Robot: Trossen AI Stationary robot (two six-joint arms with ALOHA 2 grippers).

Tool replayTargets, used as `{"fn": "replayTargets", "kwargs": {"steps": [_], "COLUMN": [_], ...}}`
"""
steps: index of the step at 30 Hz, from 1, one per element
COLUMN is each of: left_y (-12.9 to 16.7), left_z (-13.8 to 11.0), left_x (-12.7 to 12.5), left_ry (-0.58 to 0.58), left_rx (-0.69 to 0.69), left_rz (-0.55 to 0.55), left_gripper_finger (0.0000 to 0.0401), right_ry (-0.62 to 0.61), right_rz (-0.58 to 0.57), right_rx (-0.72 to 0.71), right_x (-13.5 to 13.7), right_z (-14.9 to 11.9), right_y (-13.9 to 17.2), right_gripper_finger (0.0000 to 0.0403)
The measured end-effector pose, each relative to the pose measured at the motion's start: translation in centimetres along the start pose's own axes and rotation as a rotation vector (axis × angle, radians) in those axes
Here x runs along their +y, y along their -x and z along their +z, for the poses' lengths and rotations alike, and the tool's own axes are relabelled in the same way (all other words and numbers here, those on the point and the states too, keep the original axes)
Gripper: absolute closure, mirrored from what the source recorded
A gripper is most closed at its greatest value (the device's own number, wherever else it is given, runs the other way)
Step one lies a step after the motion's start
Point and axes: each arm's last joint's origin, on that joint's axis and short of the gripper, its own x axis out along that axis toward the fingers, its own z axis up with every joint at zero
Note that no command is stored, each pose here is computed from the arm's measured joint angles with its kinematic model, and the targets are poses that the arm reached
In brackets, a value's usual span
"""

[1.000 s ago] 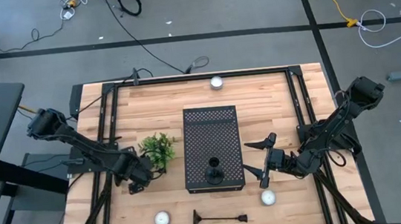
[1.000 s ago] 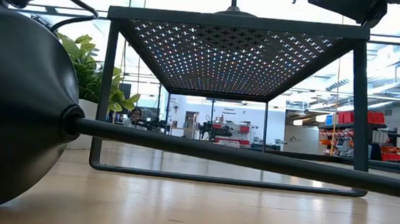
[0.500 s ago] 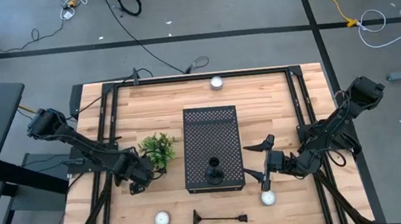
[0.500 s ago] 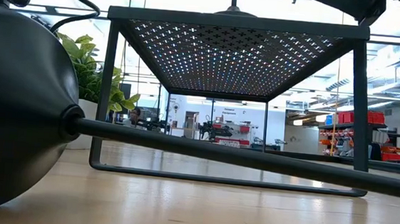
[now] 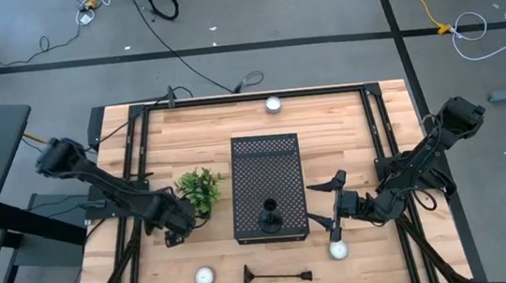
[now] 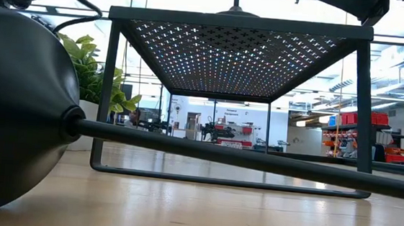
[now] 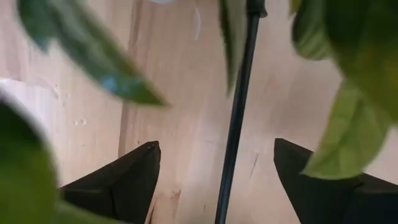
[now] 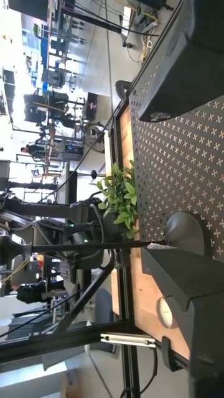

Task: Pick & Place candle stick holders
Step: Put the top black candlestick on the shelf

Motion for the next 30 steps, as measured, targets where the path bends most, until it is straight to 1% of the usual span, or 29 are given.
{"fn": "replayTargets", "kwargs": {"steps": [6,10,15,23,24,30], "left_y": [-1.1,-1.3,-1.3,-1.3,-1.3,-1.3], "left_z": [0.1,0.1,0.1,0.1,0.1,0.0], "left_x": [-0.3,-0.5,-0.5,-0.5,-0.5,-0.5], "left_ry": [-0.004,-0.003,-0.002,-0.006,-0.003,0.002], "left_rx": [0.071,0.092,0.088,0.093,0.098,0.108], "left_rz": [0.003,-0.007,-0.005,-0.010,-0.018,-0.028], "left_gripper_finger": [0.0116,0.0157,0.0238,0.0383,0.0389,0.0391], "right_ry": [0.000,0.000,0.000,0.000,0.000,0.000], "right_rz": [0.000,0.000,0.000,0.001,0.001,0.001], "right_rx": [0.000,0.000,0.000,0.000,0.000,0.000], "right_x": [0.0,0.0,0.0,0.0,0.0,0.0], "right_z": [0.0,0.0,0.0,0.0,0.0,0.0], "right_y": [0.0,0.0,0.0,0.0,0.0,0.0], "right_gripper_finger": [0.0064,0.0064,0.0064,0.0064,0.0064,0.0064]}}
